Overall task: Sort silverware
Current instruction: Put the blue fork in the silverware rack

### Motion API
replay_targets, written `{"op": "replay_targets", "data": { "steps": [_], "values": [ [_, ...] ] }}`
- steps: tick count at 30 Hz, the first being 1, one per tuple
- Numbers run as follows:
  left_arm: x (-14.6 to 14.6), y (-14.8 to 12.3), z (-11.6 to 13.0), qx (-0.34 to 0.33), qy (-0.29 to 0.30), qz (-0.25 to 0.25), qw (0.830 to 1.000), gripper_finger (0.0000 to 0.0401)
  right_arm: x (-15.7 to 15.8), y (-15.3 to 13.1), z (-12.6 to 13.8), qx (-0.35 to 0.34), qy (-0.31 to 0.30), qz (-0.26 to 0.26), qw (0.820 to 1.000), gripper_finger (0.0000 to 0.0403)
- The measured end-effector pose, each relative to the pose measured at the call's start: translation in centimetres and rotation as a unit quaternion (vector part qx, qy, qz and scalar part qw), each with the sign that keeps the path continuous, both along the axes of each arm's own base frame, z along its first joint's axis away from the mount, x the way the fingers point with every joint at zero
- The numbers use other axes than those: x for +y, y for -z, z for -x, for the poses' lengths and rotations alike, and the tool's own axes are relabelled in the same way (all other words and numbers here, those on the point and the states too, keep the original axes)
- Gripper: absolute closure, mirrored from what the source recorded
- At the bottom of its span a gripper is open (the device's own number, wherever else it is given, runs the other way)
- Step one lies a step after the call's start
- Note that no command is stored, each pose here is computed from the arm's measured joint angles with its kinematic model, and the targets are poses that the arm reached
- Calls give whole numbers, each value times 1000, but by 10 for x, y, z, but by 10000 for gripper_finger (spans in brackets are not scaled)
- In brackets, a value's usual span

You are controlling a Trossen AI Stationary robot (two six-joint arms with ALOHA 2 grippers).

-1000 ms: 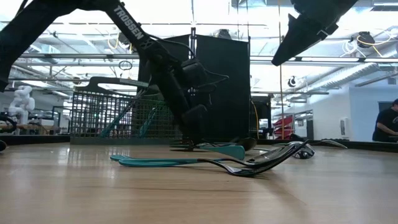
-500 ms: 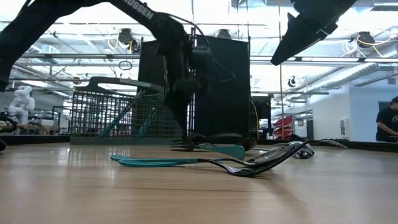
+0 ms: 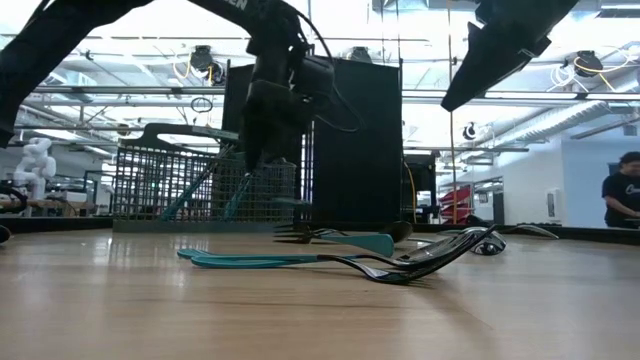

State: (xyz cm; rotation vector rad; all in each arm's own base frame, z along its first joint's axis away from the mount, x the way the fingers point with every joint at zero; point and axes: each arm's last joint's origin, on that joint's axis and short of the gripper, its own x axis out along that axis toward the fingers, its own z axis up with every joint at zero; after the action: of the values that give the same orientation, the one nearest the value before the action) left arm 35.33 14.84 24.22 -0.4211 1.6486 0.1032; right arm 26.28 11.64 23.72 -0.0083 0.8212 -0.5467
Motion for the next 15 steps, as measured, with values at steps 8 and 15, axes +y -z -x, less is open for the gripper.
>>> {"op": "replay_targets", "data": {
  "steps": [8,15],
  "values": [
    [-8,0,-3,1,8,1,1000,400,1,0,0,4,-5,-12,1000,403],
    [-10,-1,-4,-3,21,2,1000,400,1,0,0,6,-7,-13,1000,403]
  ]
}}
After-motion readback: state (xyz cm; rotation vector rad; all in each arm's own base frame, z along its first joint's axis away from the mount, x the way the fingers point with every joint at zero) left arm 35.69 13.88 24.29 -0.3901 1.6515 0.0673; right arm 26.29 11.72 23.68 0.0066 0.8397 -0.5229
